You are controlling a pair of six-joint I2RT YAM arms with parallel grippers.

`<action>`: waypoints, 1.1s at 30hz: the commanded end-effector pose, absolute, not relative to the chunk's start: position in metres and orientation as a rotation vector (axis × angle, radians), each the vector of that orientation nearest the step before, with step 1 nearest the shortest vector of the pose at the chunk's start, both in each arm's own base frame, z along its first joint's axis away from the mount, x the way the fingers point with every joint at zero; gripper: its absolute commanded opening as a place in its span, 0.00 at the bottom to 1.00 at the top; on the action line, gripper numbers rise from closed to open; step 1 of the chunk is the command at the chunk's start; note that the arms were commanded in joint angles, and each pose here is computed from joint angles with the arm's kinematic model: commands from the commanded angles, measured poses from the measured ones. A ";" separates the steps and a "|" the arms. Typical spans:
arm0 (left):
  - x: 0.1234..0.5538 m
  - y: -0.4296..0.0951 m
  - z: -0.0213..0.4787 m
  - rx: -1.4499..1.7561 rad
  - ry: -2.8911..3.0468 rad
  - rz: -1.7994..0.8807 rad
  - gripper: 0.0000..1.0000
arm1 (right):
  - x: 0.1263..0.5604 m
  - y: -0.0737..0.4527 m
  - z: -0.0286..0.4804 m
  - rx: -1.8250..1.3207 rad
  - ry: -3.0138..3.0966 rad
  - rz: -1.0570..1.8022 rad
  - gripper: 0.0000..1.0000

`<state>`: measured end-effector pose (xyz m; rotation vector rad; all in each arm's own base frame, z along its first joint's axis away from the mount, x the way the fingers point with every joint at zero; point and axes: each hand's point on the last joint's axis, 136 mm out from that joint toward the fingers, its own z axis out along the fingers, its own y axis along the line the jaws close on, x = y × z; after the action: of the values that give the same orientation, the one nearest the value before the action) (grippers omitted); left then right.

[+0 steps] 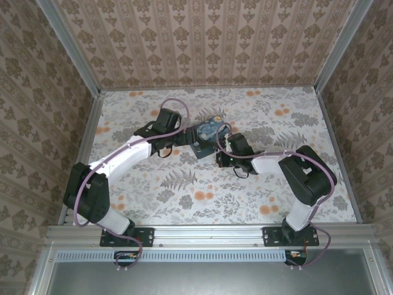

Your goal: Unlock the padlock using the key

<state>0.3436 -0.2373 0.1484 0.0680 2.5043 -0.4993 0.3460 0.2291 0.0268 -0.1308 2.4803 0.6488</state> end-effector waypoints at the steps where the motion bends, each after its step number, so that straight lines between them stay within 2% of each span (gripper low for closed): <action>1: 0.344 -0.236 0.153 0.132 2.503 -0.379 1.00 | 0.333 0.215 0.024 -0.122 2.516 0.589 0.00; 10: 0.347 -0.261 0.130 0.286 2.544 -0.175 1.00 | 0.329 0.205 0.021 -0.102 2.536 0.563 0.00; 21: 0.347 -0.264 0.094 0.379 2.590 0.048 1.00 | 0.331 0.196 0.026 -0.114 2.559 0.481 0.00; 33: 0.337 -0.259 0.068 0.476 2.624 0.205 1.00 | 0.337 0.158 0.029 -0.021 2.614 0.173 0.00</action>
<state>0.3486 -0.2835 0.0985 0.3880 2.5424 0.0120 0.3397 0.1863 0.0282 -0.0792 2.5794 0.3625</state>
